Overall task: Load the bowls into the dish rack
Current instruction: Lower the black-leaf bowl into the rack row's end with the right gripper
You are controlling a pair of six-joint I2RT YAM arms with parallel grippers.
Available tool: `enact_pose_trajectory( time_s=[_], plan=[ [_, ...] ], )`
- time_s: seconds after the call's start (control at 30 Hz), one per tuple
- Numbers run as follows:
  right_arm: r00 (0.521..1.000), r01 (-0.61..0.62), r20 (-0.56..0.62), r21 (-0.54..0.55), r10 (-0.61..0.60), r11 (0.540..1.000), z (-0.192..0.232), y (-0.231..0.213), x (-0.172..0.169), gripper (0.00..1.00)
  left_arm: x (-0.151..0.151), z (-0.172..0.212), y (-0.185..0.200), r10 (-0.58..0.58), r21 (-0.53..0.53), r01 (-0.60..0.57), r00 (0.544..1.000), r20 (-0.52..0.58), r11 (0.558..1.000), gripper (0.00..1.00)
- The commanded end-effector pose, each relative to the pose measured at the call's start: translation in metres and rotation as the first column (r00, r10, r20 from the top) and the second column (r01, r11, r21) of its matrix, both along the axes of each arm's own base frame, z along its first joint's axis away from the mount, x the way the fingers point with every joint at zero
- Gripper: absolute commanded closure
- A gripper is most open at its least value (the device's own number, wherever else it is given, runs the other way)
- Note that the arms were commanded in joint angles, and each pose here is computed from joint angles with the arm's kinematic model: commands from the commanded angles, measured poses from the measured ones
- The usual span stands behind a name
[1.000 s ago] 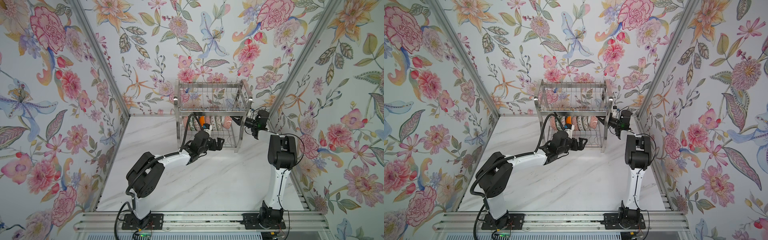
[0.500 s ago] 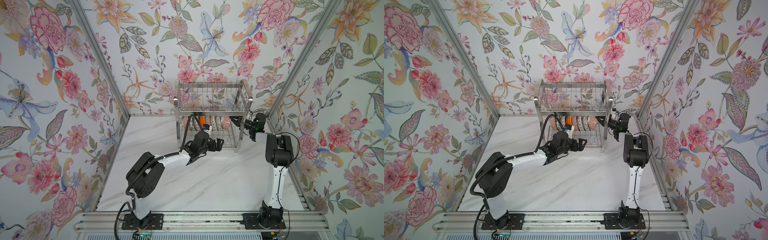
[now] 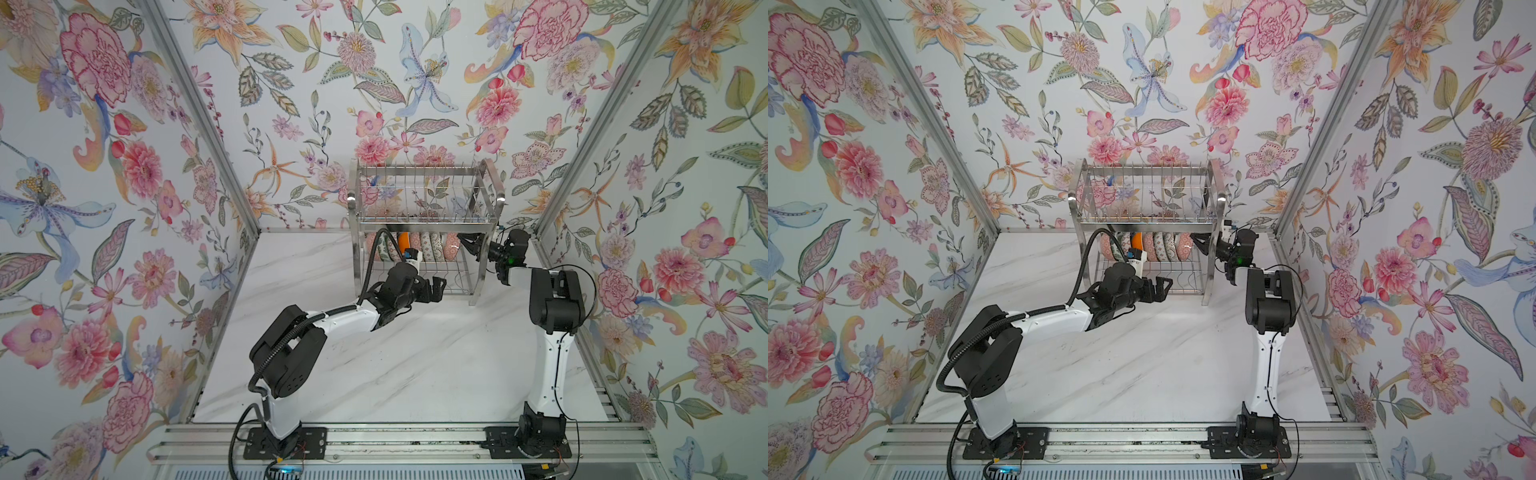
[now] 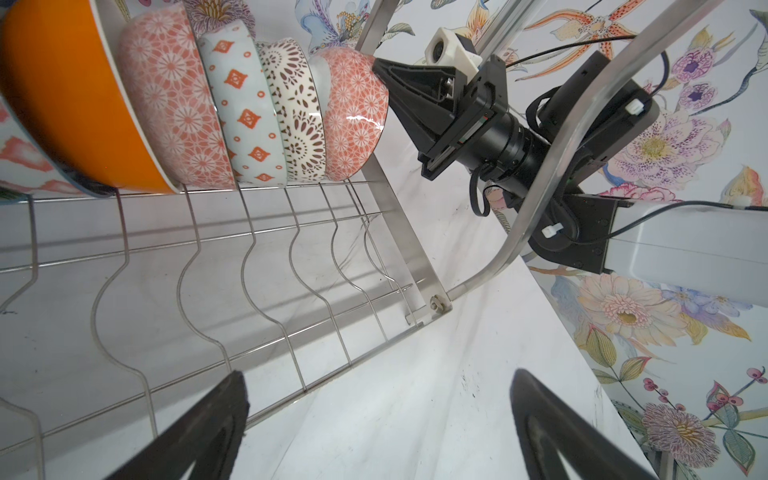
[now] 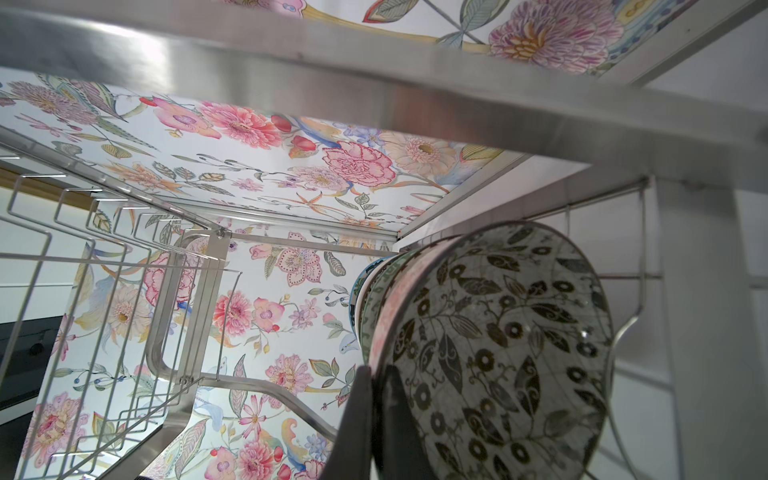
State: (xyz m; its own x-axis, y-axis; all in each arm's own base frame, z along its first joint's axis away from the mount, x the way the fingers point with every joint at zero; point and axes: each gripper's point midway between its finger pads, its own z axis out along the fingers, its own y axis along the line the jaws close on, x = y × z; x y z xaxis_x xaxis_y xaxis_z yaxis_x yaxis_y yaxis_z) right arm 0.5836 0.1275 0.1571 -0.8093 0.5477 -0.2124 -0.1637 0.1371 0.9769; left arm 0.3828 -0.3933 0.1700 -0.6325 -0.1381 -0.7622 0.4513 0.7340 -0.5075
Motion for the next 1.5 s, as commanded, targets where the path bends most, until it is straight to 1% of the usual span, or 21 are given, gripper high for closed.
enact_pose_trajectory(
  time_s=[0.0, 0.13, 0.3, 0.5, 0.63, 0.93, 1.2, 1.47],
  plan=[
    [0.999, 0.022, 0.039, -0.022, -0.021, 1.000, -0.005, -0.005, 0.003, 1.00, -0.008, 0.010, 0.002, -0.005, 0.011, 0.005, 1.000, 0.028, 1.000, 0.01],
    [0.999, 0.027, 0.044, -0.041, -0.025, 0.999, -0.006, -0.007, 0.004, 1.00, -0.008, 0.011, 0.002, -0.005, 0.011, 0.005, 1.000, 0.029, 1.000, 0.01],
    [0.999, 0.034, 0.040, -0.096, -0.030, 0.995, -0.010, -0.006, 0.003, 1.00, -0.008, 0.010, 0.002, -0.004, 0.014, 0.004, 1.000, 0.028, 1.000, 0.01],
    [0.999, 0.043, 0.024, -0.220, -0.039, 0.975, -0.020, -0.005, 0.000, 1.00, -0.008, 0.010, 0.003, -0.004, 0.014, 0.004, 1.000, 0.028, 1.000, 0.01],
    [0.999, 0.035, 0.019, -0.261, -0.032, 0.965, -0.025, -0.001, -0.003, 1.00, -0.008, 0.010, 0.003, -0.003, 0.016, 0.003, 1.000, 0.028, 1.000, 0.01],
    [1.000, 0.011, 0.011, -0.273, -0.009, 0.962, -0.029, 0.010, -0.006, 1.00, -0.009, 0.011, 0.004, -0.003, 0.018, 0.002, 1.000, 0.031, 1.000, 0.01],
    [1.000, 0.006, 0.012, -0.282, -0.003, 0.959, -0.025, 0.013, -0.008, 0.92, -0.010, 0.009, 0.004, -0.004, 0.023, 0.003, 1.000, 0.029, 1.000, 0.01],
    [1.000, 0.001, 0.014, -0.288, 0.003, 0.958, -0.023, 0.016, -0.012, 0.87, -0.010, 0.009, 0.004, -0.004, 0.021, 0.003, 1.000, 0.029, 1.000, 0.01]
  ],
)
